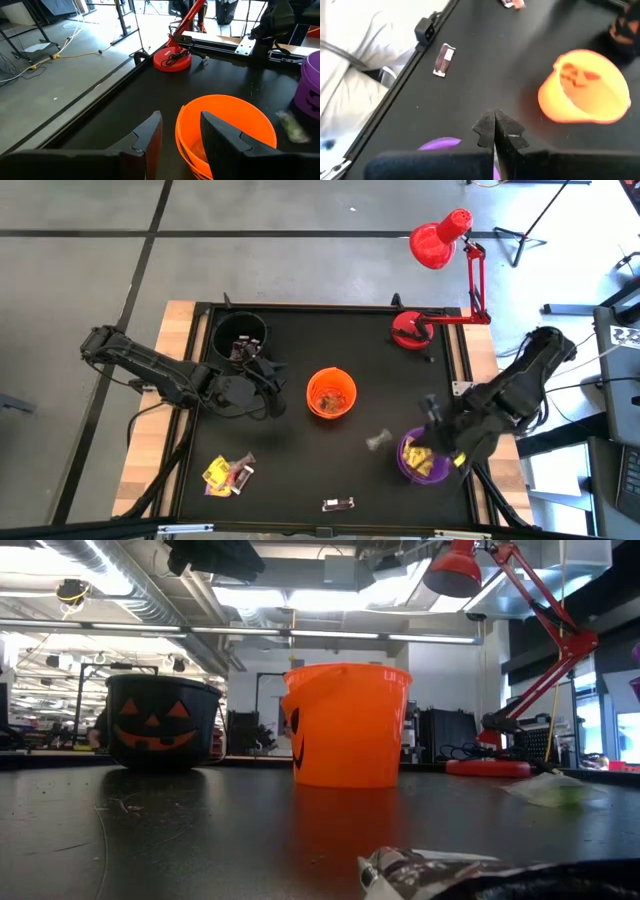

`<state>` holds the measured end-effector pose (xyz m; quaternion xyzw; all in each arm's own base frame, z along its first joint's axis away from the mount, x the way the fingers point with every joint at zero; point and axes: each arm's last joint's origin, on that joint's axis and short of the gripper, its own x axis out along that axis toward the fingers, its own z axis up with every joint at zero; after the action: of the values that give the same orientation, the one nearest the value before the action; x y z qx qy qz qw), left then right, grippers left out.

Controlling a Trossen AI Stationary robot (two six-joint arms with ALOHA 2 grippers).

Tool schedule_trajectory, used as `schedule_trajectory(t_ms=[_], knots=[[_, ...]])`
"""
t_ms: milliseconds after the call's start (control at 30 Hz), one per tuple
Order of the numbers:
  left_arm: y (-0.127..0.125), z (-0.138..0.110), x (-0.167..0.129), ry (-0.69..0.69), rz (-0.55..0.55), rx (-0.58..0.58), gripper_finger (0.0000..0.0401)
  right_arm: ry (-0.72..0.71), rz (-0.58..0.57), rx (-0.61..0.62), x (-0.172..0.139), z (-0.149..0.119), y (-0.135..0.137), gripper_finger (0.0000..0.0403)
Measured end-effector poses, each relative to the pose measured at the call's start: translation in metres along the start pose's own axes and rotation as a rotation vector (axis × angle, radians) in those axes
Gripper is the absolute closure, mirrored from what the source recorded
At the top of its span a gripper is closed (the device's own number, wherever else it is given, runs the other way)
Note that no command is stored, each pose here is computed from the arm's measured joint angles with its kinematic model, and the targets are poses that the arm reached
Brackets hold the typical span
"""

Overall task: Sort candy
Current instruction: Put the green gummy into the orange bucket

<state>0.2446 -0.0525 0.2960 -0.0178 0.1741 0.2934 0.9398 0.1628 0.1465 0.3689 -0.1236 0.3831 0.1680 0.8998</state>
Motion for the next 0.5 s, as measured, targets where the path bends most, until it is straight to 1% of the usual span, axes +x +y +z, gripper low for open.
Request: schedule_trajectory(t_ms=[167, 267, 367, 500], knots=[[0.000, 0.000, 0.000, 0.000, 0.002, 0.003, 0.0277, -0.020, -0.024, 0.140, -0.003, -0.045, -0.009, 0.0402], [0.000, 0.000, 0.000, 0.000, 0.004, 0.004, 0.0277, -0.017, -0.027, 0.168, -0.002, -0.065, -0.014, 0.0402], [0.000, 0.000, 0.000, -0.001, 0.005, 0.004, 0.0277, -0.042, -0.045, 0.175, 0.001, -0.076, -0.016, 0.0402], [0.000, 0.000, 0.000, -0.001, 0.005, 0.003, 0.0277, -0.086, -0.136, 0.178, 0.007, -0.079, -0.017, 0.0402]])
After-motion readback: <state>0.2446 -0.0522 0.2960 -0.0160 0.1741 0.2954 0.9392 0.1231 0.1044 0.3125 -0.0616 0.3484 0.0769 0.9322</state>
